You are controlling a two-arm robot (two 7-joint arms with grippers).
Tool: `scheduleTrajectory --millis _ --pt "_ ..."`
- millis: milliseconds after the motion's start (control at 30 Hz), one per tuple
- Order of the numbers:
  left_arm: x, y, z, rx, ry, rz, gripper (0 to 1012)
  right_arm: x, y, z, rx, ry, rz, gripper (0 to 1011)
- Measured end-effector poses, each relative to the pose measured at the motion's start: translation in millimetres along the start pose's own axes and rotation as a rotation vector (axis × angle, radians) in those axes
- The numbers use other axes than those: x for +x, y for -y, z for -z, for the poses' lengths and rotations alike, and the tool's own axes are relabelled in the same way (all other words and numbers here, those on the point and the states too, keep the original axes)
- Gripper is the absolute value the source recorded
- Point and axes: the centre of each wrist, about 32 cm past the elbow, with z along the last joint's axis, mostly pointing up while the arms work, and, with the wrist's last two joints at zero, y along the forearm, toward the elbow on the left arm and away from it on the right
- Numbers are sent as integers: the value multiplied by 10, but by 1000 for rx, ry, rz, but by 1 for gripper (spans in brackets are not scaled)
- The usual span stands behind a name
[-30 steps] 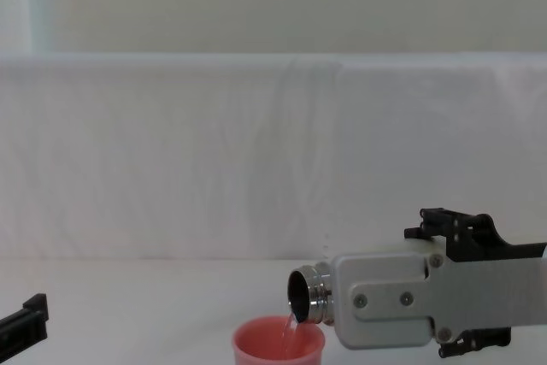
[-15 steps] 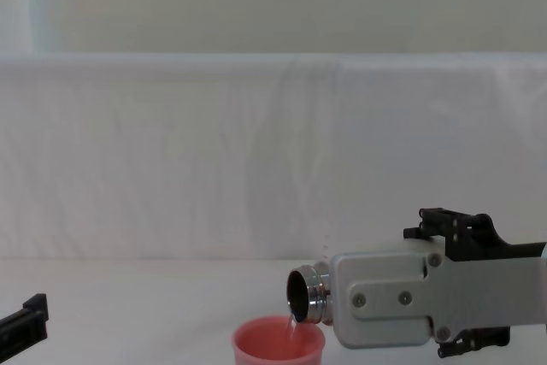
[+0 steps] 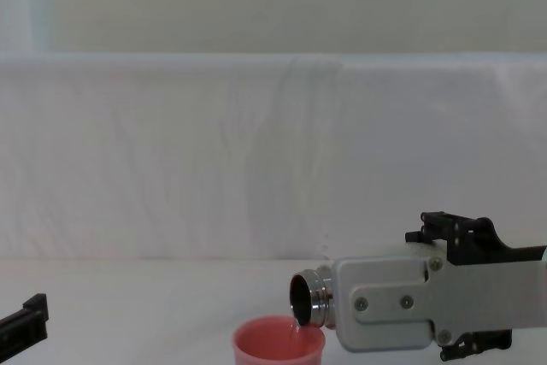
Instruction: Grasp the thermos with one hand and pour water into the cup lid.
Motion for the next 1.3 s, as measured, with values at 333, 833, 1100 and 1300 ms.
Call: scheduleTrajectory --millis 333,833,1100,1300 --pt "0 0 0 0 0 0 1001 -3 -1 3 -1 1 -3 952" --pt "0 0 0 0 0 0 1001 -8 -7 10 -2 -3 -3 952" --pt "0 0 0 0 0 0 1001 -10 3 50 8 -90 14 952" --pt "0 0 0 0 0 0 1001 -9 32 102 29 -183 54 952"
